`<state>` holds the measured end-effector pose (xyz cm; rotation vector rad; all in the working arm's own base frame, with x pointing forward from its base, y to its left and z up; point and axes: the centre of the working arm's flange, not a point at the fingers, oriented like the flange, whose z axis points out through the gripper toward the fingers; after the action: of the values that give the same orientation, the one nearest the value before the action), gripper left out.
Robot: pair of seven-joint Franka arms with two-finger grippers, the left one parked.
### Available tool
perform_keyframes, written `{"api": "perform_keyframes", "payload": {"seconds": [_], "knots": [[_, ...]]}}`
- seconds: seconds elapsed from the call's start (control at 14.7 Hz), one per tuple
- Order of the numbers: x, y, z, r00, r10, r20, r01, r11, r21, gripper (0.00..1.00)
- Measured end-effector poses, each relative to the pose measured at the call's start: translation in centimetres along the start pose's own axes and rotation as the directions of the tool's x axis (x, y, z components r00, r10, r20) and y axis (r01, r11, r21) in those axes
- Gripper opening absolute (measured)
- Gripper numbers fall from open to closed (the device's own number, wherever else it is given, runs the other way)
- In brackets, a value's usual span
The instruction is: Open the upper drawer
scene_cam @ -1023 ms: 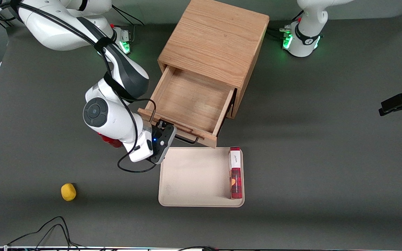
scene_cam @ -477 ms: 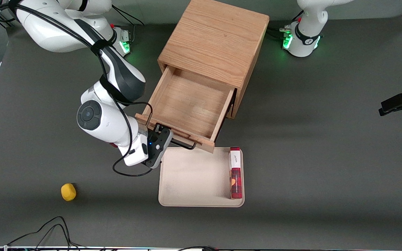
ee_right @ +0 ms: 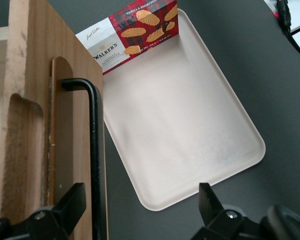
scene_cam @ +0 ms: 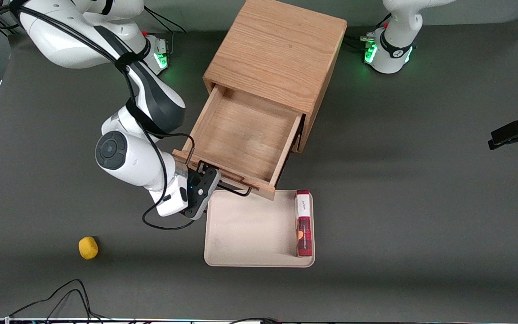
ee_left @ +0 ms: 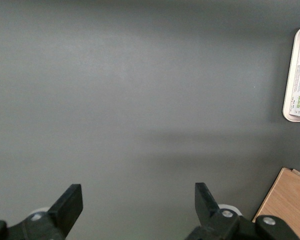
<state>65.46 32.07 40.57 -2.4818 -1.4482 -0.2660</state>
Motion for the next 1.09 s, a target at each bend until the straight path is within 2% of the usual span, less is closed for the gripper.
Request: {"api": "perform_keyframes", "payload": {"seconds": [0.2, 0.41, 0.55, 0.68, 0.82, 0.89, 1.09], "knots": [[0.6, 0.1, -1.7, 1.000, 0.000, -0.029, 0.000, 1.000, -0.024, 1.00], [0.6, 1.1, -6.6, 0.996, 0.049, -0.074, -0.057, 0.993, -0.101, 1.00], [-0.2, 1.6, -11.9, 0.981, 0.142, -0.134, -0.162, 0.975, -0.149, 1.00], [-2.1, 1.9, -17.4, 0.958, 0.223, -0.180, -0.253, 0.954, -0.164, 1.00], [-5.8, 2.4, -21.6, 0.936, 0.303, -0.177, -0.332, 0.929, -0.163, 1.00], [-8.0, 2.6, -23.0, 0.923, 0.348, -0.163, -0.373, 0.913, -0.165, 1.00], [-14.1, 3.0, -25.1, 0.848, 0.519, -0.113, -0.531, 0.830, -0.171, 1.00]]}}
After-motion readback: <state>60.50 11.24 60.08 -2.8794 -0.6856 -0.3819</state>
